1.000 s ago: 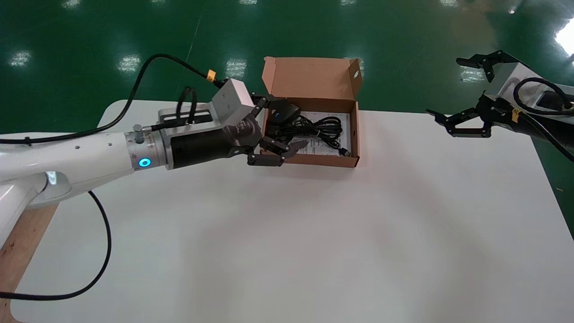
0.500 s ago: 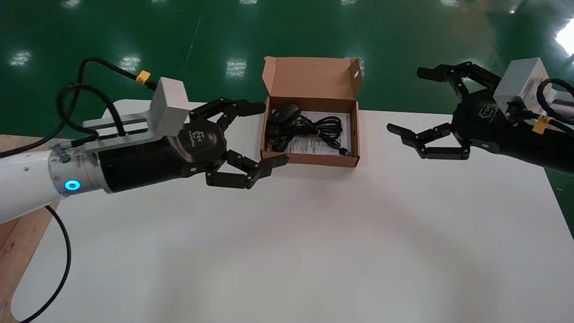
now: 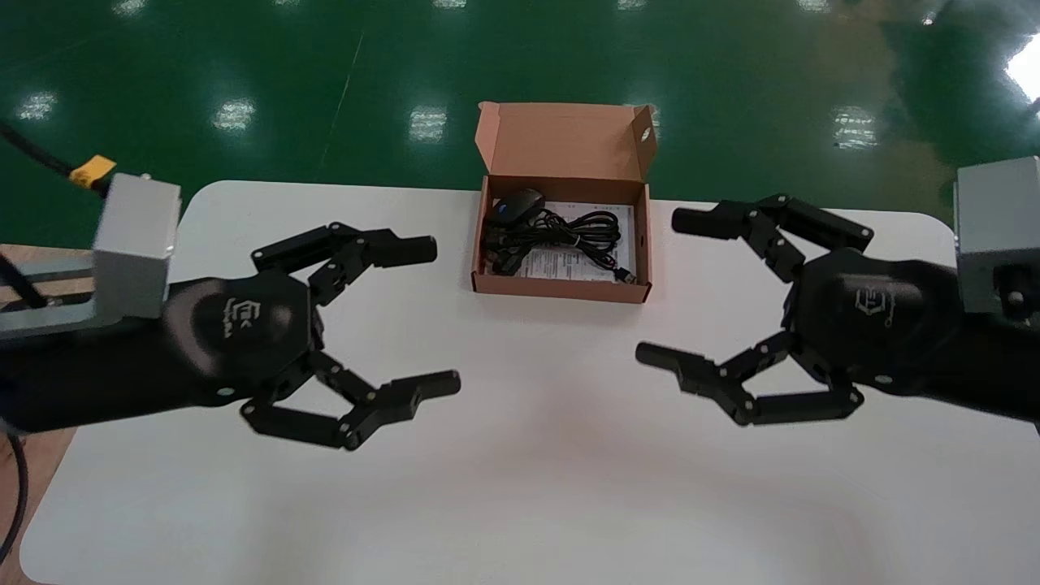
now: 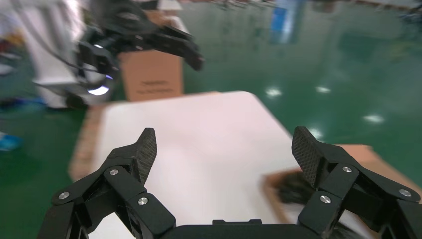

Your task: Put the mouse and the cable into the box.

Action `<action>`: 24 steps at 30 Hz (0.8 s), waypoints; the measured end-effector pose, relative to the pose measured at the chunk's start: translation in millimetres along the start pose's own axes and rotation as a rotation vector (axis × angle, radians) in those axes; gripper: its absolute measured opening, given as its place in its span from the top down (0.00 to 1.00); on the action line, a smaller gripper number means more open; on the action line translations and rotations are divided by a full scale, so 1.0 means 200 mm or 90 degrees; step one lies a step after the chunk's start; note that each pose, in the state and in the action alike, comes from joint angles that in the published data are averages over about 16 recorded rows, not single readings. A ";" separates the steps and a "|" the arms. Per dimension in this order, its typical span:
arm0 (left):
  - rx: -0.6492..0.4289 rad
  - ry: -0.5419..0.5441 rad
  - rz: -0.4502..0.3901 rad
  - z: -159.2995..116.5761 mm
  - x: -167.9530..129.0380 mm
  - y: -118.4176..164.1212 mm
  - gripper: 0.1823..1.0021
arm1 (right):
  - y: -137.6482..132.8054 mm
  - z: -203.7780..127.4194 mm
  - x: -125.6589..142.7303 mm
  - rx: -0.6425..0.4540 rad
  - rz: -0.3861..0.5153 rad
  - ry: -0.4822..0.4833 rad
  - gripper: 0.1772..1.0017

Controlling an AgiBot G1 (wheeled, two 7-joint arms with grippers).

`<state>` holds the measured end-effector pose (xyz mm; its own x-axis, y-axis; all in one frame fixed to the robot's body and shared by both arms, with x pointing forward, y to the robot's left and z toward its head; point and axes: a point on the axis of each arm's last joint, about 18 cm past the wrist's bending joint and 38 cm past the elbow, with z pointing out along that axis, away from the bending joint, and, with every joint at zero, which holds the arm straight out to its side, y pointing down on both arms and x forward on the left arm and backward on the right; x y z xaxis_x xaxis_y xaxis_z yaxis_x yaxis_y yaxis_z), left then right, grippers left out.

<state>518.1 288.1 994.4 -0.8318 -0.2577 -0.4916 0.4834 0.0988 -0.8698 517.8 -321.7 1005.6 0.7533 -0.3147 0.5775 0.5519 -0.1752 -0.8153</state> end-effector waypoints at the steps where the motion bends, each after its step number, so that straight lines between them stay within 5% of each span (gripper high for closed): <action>1: 0.000 0.006 -0.002 -0.02 0.02 -0.01 0.00 | -0.01 0.00 -0.03 0.004 0.010 -0.012 0.00; 11: -0.013 0.061 -0.008 -0.13 0.19 -0.10 0.00 | -0.09 0.01 -0.26 0.024 0.078 -0.114 0.00; 24: -0.013 0.063 -0.009 -0.13 0.19 -0.10 0.00 | -0.09 0.01 -0.26 0.026 0.082 -0.118 0.00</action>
<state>468.8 301.1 991.8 -0.8620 -0.1636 -0.4799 0.4664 0.1153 -0.8770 468.4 -299.5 990.4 0.8690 -0.1545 0.4702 0.4585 -0.1064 -0.8823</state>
